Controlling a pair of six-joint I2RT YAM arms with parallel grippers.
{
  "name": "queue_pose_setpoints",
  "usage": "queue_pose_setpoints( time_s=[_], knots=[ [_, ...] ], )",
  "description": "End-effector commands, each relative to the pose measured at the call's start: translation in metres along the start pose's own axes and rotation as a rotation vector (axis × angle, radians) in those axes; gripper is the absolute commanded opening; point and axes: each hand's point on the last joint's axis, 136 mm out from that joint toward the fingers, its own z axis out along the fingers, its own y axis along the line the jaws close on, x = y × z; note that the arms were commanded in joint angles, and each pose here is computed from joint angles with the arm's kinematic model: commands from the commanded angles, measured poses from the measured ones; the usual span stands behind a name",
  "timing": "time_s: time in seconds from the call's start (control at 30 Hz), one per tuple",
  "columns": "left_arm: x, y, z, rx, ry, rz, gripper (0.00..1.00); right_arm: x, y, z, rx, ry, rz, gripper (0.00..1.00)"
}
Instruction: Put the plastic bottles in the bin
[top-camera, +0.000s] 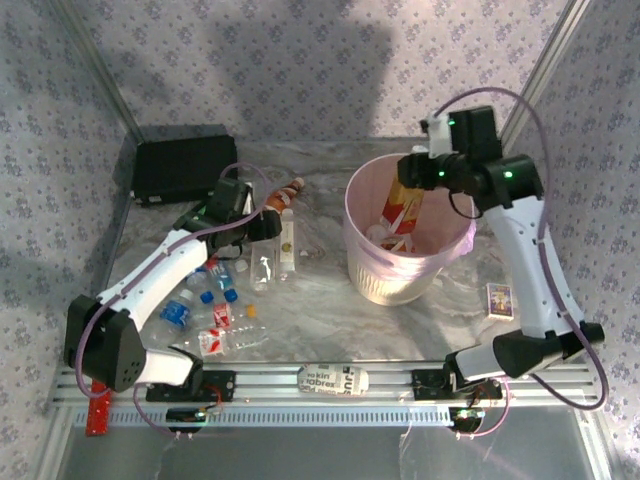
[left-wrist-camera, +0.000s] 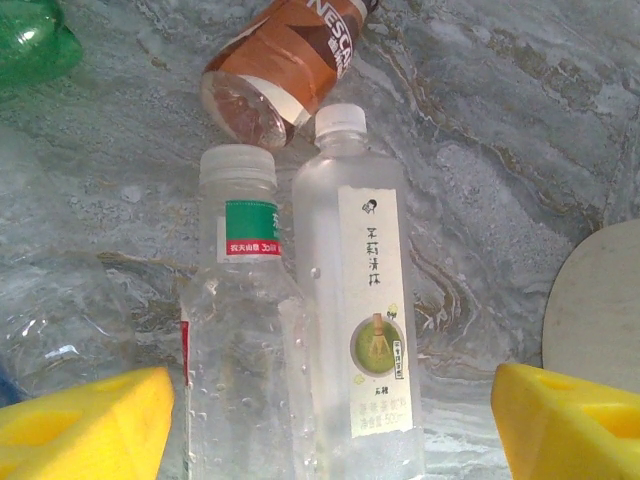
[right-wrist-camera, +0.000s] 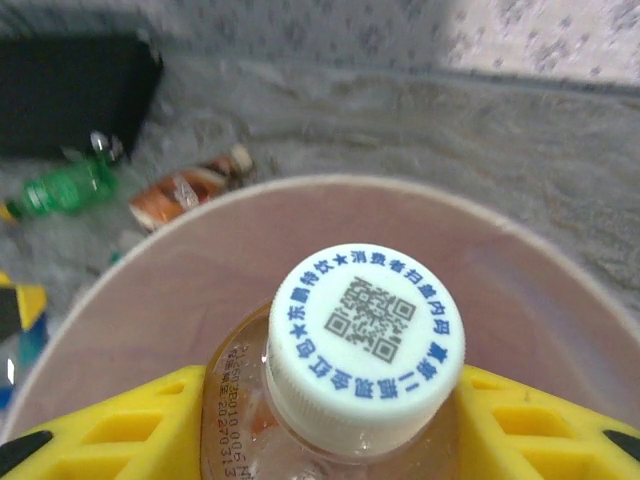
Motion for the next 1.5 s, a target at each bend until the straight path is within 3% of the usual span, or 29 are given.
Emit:
queue_pose_setpoints(
  time_s=[0.0, 0.4, 0.7, 0.83, 1.07, 1.23, 1.33, 1.47],
  knots=[
    [0.0, -0.006, -0.002, -0.003, 0.013, 0.028, 0.84, 0.029, -0.005, 0.019, 0.082, 0.116, -0.072, 0.45],
    [0.01, -0.022, -0.003, 0.019, 0.039, 0.075, 0.84, 0.088, 0.031, 0.093, -0.052, 0.297, -0.042, 0.45],
    [0.02, -0.019, -0.004, 0.002, 0.079, 0.095, 0.86, 0.116, 0.029, 0.124, -0.044, 0.357, -0.005, 0.47],
    [0.024, -0.017, -0.003, -0.013, 0.089, 0.101, 0.87, 0.123, 0.029, 0.131, -0.045, 0.366, 0.014, 0.53],
    [0.03, -0.009, -0.002, -0.051, 0.114, 0.111, 0.89, 0.106, 0.025, 0.106, -0.038, 0.307, 0.007, 0.77],
    [0.032, -0.004, 0.001, -0.085, 0.129, 0.115, 0.91, 0.093, 0.018, 0.076, -0.026, 0.248, 0.015, 0.83],
    [0.042, 0.004, -0.002, -0.112, 0.17, 0.117, 0.92, 0.083, 0.016, 0.055, -0.047, 0.193, 0.034, 0.92],
    [0.059, 0.011, -0.015, -0.15, 0.236, 0.147, 0.93, 0.071, 0.018, 0.03, -0.088, 0.128, 0.049, 0.95]
  ],
)
